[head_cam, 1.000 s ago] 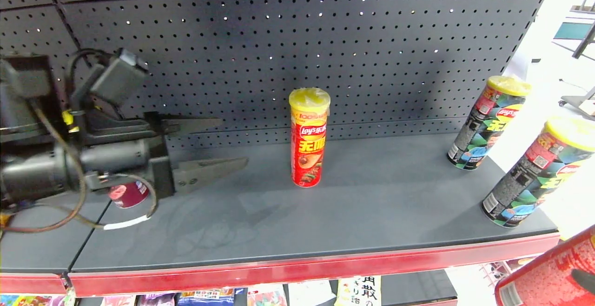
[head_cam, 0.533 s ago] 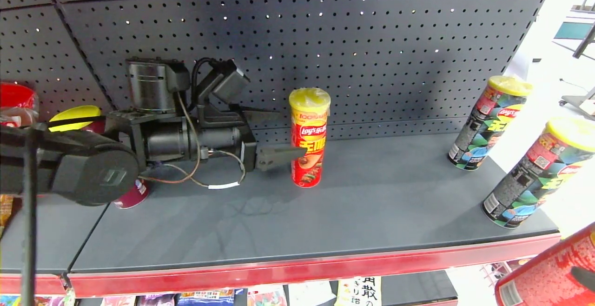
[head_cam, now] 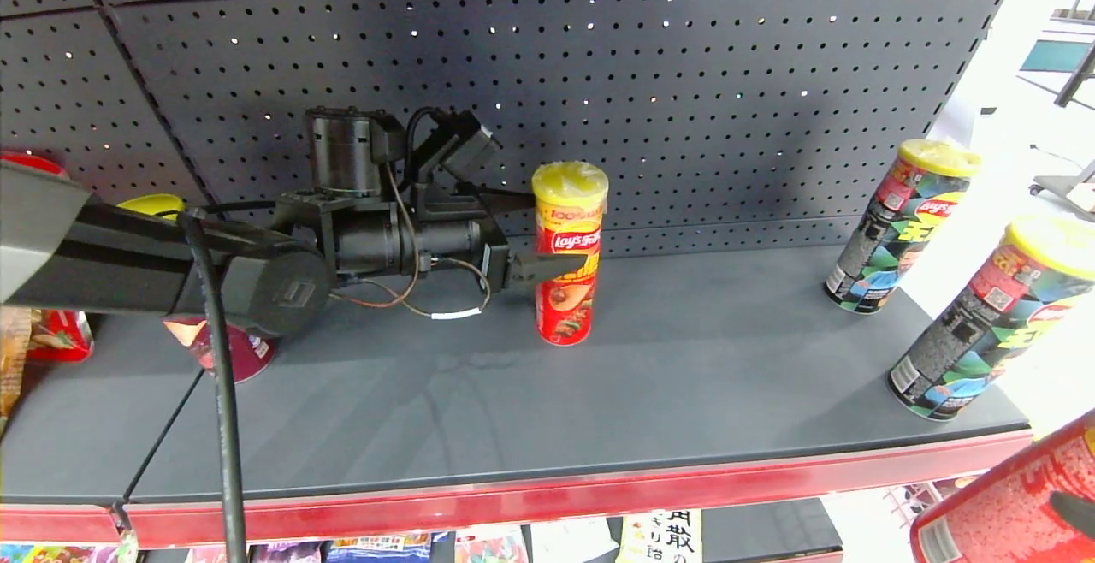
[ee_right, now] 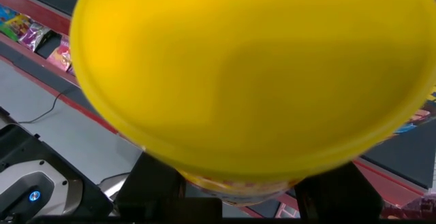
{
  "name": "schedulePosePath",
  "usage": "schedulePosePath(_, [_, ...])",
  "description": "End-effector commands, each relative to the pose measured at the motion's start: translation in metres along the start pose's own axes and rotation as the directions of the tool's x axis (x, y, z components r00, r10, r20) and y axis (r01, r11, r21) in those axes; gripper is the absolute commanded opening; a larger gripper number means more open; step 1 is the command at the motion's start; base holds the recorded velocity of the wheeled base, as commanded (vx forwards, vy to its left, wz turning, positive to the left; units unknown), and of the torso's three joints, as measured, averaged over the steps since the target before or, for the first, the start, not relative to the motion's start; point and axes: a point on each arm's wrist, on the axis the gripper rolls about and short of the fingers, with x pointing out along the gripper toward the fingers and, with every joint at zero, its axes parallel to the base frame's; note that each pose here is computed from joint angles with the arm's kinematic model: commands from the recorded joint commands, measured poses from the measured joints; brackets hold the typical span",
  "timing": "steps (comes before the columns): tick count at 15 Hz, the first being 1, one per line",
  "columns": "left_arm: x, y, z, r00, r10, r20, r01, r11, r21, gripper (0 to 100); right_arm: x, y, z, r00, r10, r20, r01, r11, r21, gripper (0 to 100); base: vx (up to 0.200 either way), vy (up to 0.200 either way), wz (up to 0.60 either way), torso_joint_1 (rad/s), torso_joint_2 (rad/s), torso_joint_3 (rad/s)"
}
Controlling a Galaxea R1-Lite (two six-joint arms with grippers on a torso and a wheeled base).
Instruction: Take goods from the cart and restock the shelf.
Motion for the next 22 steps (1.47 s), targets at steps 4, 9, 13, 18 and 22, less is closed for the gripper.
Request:
schedulePosePath(4, [0.02, 0.012, -0.005, 1.0, 0.0, 0.002, 0.0, 1.0, 0.001, 100, 0.0, 0.0, 0.0, 1.0, -0.005, -0.002, 0.005, 1.0, -0.001, 0, 0.0, 0.0, 0.0, 0.0, 0.0, 0.0])
schedulePosePath(9, [0.037, 0.013, -0.009, 1.0, -0.02, 0.007, 0.02, 1.0, 0.006, 100, 0.001, 0.0, -0.001, 1.0, -0.007, -0.008, 0.007, 1.0, 0.002, 0, 0.0, 0.0, 0.0, 0.0, 0.0, 0.0])
schedulePosePath(13, [0.049, 0.017, -0.01, 1.0, -0.007, 0.014, 0.007, 1.0, 0.014, 0, 0.001, 0.0, -0.002, 1.0, -0.006, -0.012, 0.006, 1.0, 0.003, 0, 0.0, 0.0, 0.0, 0.0, 0.0, 0.0])
schedulePosePath(18, [0.047, 0.01, -0.006, 0.999, -0.037, 0.021, 0.037, 0.999, -0.003, 0, 0.001, 0.0, -0.003, 1.0, -0.018, -0.012, 0.018, 1.0, 0.006, 0, 0.0, 0.0, 0.0, 0.0, 0.0, 0.0])
schedulePosePath(22, [0.014, -0.016, 0.015, 0.99, -0.135, 0.046, 0.137, 0.99, -0.046, 0, 0.0, -0.001, -0.002, 1.0, -0.019, -0.009, 0.019, 1.0, 0.005, 0, 0.0, 0.0, 0.0, 0.0, 0.0, 0.0])
